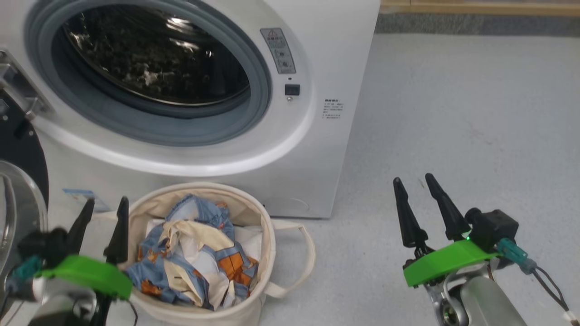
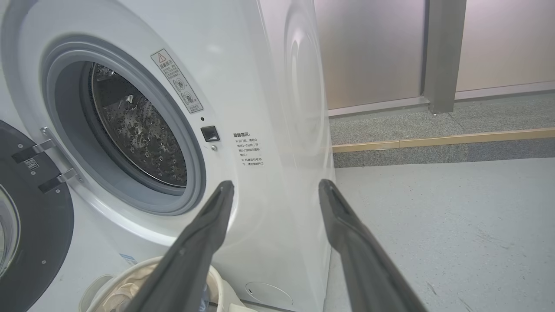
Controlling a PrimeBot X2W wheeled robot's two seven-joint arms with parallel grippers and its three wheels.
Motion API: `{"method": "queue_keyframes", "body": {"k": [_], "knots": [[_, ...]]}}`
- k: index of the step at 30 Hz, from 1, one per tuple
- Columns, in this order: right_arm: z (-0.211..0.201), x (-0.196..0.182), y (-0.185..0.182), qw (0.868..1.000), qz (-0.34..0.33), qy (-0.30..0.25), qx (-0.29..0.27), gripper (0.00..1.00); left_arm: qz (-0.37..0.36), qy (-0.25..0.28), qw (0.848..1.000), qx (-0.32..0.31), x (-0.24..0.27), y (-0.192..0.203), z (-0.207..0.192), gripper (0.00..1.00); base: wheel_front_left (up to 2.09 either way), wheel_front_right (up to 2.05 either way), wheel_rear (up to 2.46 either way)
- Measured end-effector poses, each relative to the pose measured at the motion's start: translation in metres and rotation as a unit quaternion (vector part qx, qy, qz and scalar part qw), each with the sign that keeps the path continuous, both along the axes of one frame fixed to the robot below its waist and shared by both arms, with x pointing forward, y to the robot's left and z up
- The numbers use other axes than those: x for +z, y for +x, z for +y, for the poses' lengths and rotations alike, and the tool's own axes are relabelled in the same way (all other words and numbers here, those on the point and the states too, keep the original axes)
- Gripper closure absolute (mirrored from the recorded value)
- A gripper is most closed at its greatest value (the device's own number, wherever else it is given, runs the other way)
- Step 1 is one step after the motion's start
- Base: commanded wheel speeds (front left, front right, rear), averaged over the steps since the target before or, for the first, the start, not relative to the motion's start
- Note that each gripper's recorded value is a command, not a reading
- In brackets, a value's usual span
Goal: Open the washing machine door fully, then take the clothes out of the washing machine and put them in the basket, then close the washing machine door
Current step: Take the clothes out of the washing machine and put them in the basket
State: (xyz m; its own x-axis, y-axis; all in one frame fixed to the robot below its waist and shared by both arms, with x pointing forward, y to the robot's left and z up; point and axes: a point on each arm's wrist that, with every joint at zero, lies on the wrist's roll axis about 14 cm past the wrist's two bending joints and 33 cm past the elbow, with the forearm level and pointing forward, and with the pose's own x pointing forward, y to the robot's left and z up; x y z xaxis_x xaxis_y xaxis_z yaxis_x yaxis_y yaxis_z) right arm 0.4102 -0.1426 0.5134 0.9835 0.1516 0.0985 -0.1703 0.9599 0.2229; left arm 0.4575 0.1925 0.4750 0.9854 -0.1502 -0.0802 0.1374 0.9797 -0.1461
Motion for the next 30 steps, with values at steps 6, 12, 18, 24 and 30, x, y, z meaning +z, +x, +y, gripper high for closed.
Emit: {"method": "queue_keyframes", "body": {"k": [6,12,18,24,30], "knots": [[0.0,0.004,-0.01,1.0,-0.004,0.006,-0.001,0.0,-0.027,0.004,1.0,0.006,0.012,-0.029,0.007,0.0,0.0,0.0,0.0],[-0.003,0.004,-0.019,1.0,-0.003,0.009,-0.005,0.0,-0.032,-0.001,0.999,0.011,0.014,-0.049,0.011,0.0,0.0,0.0,0.0],[-0.008,0.011,-0.026,1.0,-0.013,0.011,-0.013,0.0,-0.036,0.004,0.999,0.031,0.016,-0.063,0.022,0.0,0.0,0.0,0.0],[-0.012,0.013,-0.031,1.0,-0.016,0.012,-0.019,0.0,-0.047,0.002,0.998,0.044,0.024,-0.066,0.031,0.0,0.0,0.0,0.0],[-0.014,0.017,-0.033,0.999,-0.022,0.012,-0.022,0.0,-0.048,0.003,0.998,0.051,0.024,-0.068,0.036,0.0,0.0,0.0,0.0]]}}
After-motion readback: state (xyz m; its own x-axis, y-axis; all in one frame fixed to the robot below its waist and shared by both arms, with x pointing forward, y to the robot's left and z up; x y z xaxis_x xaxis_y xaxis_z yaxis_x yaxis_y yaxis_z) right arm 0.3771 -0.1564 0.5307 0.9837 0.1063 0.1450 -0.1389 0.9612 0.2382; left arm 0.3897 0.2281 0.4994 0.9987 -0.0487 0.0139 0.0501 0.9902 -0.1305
